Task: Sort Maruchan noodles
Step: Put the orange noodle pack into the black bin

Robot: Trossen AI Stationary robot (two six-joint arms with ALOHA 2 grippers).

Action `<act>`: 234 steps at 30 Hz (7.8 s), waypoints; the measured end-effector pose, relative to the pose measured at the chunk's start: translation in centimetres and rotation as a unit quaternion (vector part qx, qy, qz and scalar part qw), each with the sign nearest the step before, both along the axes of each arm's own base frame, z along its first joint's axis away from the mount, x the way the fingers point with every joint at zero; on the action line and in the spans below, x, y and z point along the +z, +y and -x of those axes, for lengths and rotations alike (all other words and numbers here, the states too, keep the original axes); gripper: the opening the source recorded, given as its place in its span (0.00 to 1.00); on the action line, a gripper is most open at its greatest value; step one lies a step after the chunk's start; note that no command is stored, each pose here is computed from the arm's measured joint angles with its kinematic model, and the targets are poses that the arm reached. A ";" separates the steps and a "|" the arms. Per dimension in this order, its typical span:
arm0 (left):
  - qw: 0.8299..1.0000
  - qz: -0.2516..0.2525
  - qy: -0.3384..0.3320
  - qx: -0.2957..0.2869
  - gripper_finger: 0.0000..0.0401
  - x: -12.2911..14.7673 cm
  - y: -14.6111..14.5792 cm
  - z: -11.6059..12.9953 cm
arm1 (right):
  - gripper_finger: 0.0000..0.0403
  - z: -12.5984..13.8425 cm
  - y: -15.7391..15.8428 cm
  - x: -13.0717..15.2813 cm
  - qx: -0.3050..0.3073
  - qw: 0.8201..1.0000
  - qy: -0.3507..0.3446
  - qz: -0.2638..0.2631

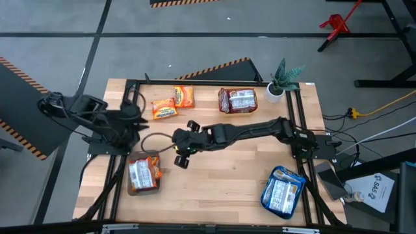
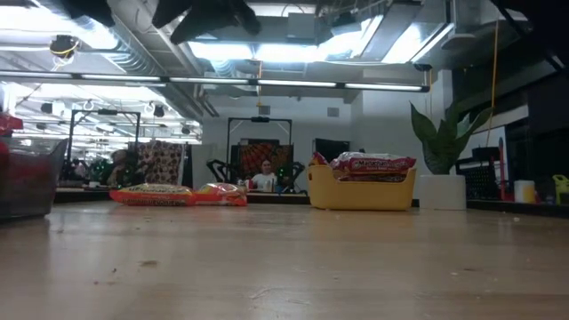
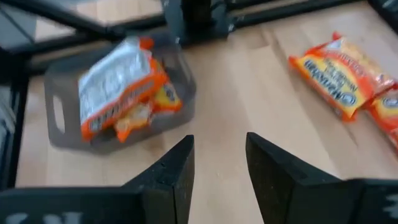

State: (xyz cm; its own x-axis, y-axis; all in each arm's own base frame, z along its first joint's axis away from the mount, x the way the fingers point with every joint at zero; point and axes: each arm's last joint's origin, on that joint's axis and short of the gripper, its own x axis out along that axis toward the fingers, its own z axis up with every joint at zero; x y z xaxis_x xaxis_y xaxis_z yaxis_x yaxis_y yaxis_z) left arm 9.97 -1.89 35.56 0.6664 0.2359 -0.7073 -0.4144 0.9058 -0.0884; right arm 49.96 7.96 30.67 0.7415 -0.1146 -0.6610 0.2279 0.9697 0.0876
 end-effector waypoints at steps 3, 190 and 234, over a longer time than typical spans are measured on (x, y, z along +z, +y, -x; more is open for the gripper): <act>0.999 -0.014 -0.014 0.038 0.25 0.1 0.8 0.2 | 0.33 0.0 -0.9 0.5 -0.015 1.000 -0.008 -0.008; 0.910 0.374 -0.017 0.179 0.58 -22.3 12.5 -3.5 | 0.66 4.9 -15.5 -16.5 -0.225 0.925 -0.069 -0.300; 0.865 0.429 -0.123 0.228 0.55 -23.6 10.0 -5.4 | 0.33 0.1 -14.7 -19.4 -0.123 0.925 -0.056 -0.355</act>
State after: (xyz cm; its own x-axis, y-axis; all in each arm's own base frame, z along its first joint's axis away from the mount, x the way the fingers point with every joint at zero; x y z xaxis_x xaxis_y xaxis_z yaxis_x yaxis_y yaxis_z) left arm 15.37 8.13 11.98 0.7973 -0.0276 -0.6029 -0.5851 0.2098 -0.7834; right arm 49.83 -6.76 11.23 0.8187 0.1447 -0.5557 0.3859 0.5781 0.7190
